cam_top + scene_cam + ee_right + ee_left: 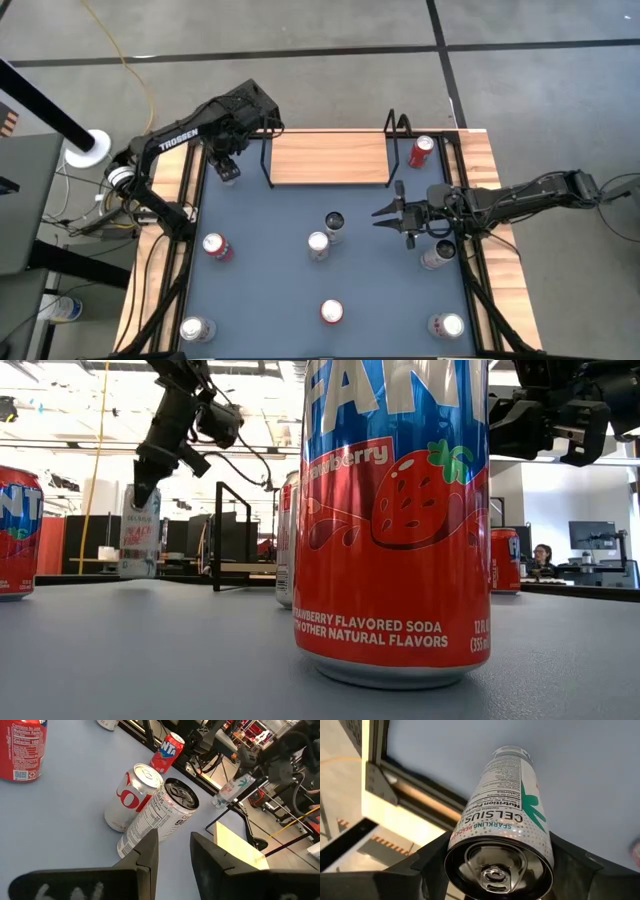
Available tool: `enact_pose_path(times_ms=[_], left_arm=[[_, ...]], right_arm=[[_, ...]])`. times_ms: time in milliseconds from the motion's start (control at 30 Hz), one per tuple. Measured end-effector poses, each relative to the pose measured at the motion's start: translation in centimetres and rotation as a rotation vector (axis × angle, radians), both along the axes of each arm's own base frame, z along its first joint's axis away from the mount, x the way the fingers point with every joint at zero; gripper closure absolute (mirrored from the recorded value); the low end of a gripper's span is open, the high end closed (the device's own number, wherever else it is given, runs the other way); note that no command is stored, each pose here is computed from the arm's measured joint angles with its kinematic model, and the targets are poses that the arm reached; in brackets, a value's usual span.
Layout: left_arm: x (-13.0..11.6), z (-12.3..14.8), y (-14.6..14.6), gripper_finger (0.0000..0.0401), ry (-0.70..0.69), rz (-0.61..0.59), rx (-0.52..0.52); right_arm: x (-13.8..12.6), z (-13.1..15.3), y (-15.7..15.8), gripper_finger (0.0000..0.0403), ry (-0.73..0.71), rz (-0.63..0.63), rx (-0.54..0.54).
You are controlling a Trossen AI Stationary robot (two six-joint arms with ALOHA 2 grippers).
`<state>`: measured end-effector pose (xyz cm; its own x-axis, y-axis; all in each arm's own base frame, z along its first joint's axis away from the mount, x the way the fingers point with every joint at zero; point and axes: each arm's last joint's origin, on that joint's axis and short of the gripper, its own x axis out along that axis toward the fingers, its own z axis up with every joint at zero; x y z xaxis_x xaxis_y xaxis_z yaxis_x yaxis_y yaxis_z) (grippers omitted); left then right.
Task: Place canned beverage on shelf
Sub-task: Put the top white-pink soda can on the shelf
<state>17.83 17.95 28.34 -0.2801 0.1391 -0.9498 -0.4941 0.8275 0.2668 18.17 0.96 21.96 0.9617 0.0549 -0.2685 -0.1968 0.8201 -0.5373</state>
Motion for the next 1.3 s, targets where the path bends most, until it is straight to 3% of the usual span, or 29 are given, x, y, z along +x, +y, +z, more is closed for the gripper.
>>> enact_pose_path(times_ms=[300, 533, 967, 1100, 1300], left_arm=[[1.4, 5.0, -0.9, 0.0153, -0.084, 0.009, 0.25], [2.6, 9.3, -1.8, 0.0153, -0.139, -0.002, 0.511], [6.9, 11.8, -3.6, 0.0153, -0.331, -0.24, 0.736], [7.3, 12.1, -3.5, 0.0153, -0.379, -0.245, 0.767], [8.4, 11.0, -3.4, 0.0152, -0.426, -0.316, 0.629]], right_arm=[[0.0, 0.0, 0.0, 0.0292, 0.001, -0.001, 0.0], [0.0, 0.0, 0.0, 0.0292, 0.001, -0.001, 0.0], [0.0, 0.0, 0.0, 0.0292, 0.001, -0.001, 0.0], [0.0, 0.0, 0.0, 0.0292, 0.001, -0.001, 0.0], [0.0, 0.0, 0.0, 0.0292, 0.001, -0.001, 0.0]])
